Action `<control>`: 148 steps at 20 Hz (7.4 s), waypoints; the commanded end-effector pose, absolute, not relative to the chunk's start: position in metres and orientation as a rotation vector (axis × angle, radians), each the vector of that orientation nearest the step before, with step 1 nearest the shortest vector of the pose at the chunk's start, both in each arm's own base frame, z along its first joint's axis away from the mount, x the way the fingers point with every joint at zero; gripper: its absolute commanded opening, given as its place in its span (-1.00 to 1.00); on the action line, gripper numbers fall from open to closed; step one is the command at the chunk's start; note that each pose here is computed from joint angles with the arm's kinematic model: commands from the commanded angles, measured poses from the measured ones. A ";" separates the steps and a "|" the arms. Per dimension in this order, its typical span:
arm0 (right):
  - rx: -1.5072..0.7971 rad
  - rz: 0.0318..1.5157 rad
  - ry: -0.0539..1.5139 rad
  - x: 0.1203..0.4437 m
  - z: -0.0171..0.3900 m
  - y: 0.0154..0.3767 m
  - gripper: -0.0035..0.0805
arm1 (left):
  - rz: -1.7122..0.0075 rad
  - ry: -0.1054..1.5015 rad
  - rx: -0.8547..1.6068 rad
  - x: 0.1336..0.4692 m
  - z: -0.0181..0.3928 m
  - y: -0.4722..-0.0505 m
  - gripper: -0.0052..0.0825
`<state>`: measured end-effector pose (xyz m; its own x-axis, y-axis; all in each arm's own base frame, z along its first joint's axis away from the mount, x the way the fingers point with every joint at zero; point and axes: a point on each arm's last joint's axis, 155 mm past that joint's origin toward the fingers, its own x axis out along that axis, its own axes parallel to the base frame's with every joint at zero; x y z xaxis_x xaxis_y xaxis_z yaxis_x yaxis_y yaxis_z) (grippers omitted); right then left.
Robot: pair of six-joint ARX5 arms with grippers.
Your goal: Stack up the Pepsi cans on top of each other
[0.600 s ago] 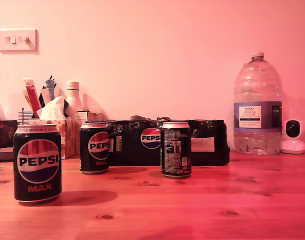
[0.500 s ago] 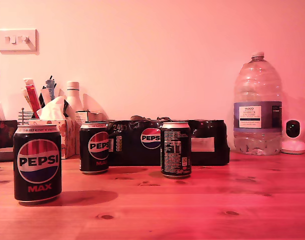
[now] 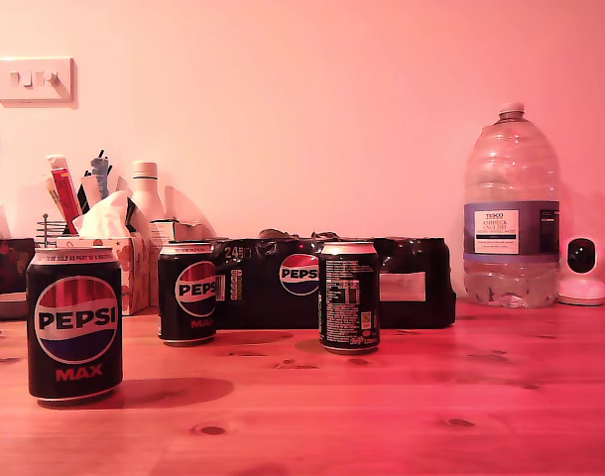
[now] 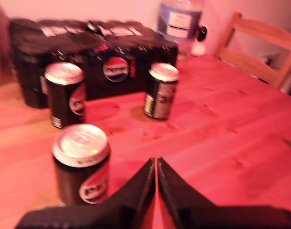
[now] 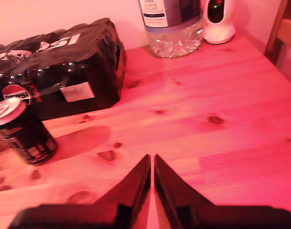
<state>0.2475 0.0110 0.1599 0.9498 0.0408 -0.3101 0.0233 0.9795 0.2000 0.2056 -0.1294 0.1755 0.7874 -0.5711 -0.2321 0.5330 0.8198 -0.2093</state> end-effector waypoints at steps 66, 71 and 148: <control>-0.091 0.935 0.307 0.225 0.140 0.233 -0.94 | -0.768 0.485 -0.043 0.304 0.047 -0.189 -0.93; -0.083 0.933 0.310 0.225 0.140 0.233 -0.94 | -0.838 0.489 -0.045 0.295 0.046 -0.211 -0.93; -0.082 0.615 0.371 0.457 0.036 0.247 0.79 | -0.553 0.331 0.097 0.357 0.071 -0.162 0.90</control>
<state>0.4575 0.2472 0.0457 0.7603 0.5484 -0.3482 -0.5729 0.8187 0.0386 0.3560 -0.1653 0.0749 0.7988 -0.5054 -0.3263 0.5332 0.8460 -0.0049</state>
